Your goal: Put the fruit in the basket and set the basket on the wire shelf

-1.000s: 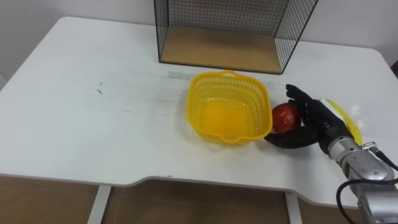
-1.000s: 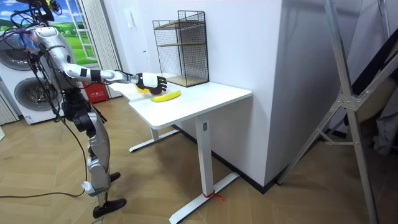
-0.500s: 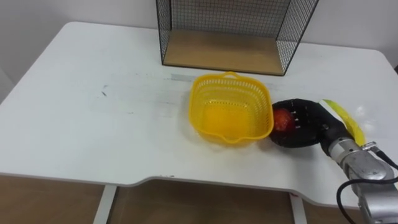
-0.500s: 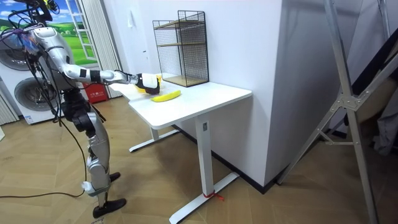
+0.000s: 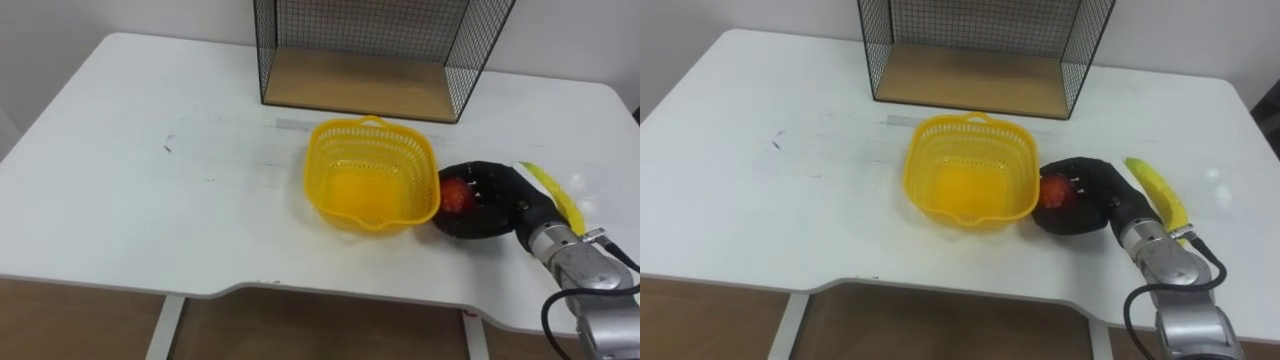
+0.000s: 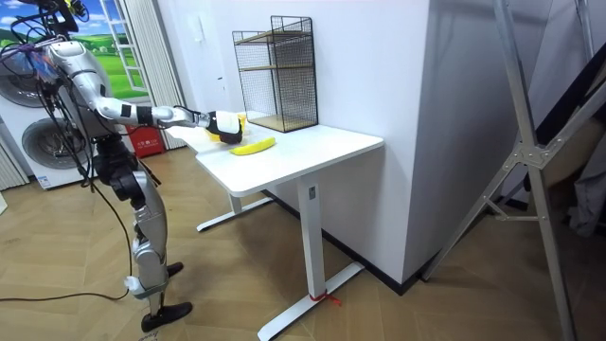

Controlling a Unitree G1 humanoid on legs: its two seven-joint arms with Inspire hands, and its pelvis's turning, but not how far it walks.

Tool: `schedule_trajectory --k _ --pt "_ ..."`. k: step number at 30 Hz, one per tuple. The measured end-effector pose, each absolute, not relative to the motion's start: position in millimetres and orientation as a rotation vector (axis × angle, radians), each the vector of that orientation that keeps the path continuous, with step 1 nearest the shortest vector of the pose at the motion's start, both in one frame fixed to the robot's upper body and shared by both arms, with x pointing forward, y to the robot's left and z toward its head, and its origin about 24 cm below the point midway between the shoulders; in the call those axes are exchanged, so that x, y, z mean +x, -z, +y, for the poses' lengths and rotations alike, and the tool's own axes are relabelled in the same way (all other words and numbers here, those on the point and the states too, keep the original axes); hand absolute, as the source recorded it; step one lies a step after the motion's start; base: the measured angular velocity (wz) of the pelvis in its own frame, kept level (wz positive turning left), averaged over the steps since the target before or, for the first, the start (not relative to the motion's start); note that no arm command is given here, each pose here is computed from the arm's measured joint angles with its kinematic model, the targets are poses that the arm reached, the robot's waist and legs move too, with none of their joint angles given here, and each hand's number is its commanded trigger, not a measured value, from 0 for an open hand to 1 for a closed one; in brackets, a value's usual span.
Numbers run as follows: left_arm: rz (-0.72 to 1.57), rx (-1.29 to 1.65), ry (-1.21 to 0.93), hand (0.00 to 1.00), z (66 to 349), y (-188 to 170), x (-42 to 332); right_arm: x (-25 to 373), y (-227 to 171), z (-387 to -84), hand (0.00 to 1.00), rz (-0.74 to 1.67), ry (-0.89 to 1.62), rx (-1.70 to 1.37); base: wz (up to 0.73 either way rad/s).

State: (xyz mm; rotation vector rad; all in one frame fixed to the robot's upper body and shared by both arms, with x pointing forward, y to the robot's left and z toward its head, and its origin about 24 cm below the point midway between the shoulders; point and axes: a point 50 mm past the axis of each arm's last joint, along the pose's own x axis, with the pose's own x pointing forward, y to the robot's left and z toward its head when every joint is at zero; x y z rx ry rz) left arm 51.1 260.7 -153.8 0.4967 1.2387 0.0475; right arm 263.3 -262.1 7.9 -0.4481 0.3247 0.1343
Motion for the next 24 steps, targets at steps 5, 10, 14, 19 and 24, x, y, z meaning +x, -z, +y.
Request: schedule_trajectory --k 5,10,14,19,24 --pt "1.234 0.498 -0.049 0.0 260.7 153.4 52.1 263.3 -8.1 -262.4 1.0 0.324 -0.132 -0.451 0.0" --pt "1.214 0.499 -0.051 0.0 260.7 152.0 56.2 263.3 -8.3 -263.0 1.0 0.323 -0.124 -0.457 0.0" --pt "1.21 0.501 -0.054 0.0 260.9 151.8 56.3 262.5 -7.6 -263.6 1.0 0.326 -0.118 -0.461 0.0" --pt "1.205 0.504 -0.059 0.0 262.9 150.8 56.1 259.0 -5.2 -266.4 1.0 0.337 -0.107 -0.458 0.0" --pt "1.212 0.496 -0.081 0.0 266.5 150.2 52.5 256.2 -7.9 -276.5 1.0 0.333 -0.061 -0.446 0.0"
